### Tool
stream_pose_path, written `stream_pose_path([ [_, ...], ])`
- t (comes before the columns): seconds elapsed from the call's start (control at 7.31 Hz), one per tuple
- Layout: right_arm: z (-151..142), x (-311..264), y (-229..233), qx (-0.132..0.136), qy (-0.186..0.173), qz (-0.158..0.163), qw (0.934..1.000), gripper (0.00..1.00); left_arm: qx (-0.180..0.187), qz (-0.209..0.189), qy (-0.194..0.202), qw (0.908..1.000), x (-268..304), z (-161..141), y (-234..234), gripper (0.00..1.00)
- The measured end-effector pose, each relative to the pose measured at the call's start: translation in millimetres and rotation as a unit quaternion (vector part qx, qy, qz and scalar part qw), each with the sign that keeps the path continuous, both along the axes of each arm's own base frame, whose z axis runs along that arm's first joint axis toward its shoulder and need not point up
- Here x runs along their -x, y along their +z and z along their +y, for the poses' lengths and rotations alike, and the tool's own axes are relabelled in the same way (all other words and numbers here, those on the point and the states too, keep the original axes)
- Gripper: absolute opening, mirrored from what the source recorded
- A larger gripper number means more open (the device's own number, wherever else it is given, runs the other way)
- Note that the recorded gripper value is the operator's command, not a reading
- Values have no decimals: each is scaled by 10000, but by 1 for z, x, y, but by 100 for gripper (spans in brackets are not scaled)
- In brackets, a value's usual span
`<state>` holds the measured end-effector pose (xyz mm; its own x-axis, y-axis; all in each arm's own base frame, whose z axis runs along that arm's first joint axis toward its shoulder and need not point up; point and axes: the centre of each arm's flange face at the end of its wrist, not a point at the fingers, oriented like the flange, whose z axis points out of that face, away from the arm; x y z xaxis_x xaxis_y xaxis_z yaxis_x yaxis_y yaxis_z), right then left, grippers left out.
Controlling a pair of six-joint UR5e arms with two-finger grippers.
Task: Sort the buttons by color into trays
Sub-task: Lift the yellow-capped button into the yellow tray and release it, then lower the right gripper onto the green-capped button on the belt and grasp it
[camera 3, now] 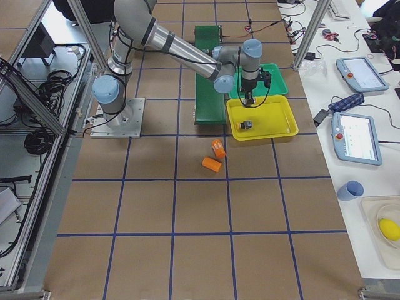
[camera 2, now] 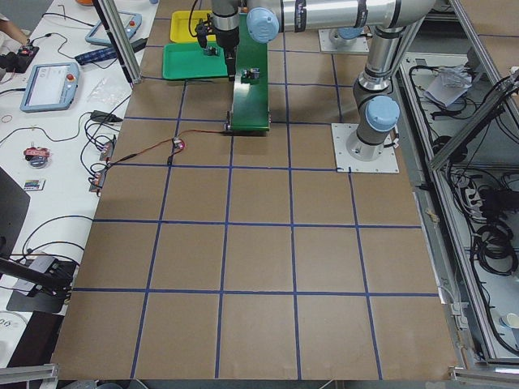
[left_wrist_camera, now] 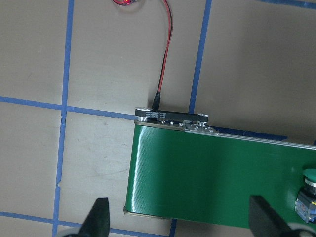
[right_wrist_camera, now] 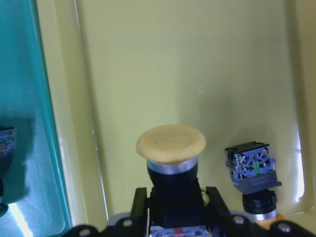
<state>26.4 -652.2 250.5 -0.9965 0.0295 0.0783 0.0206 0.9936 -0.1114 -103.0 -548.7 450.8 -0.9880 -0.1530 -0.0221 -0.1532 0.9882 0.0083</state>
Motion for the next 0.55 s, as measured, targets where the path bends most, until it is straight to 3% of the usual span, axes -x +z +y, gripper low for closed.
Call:
stream_pose_path([
  [0.27,3,10,0,-86,-45,-25,9999,100,-32,9,21,10000,1,3,3,100],
  [0.55,21,3,38,-192,-35,-71,9998,100,-4,25,57,10000,1,4,6,100],
])
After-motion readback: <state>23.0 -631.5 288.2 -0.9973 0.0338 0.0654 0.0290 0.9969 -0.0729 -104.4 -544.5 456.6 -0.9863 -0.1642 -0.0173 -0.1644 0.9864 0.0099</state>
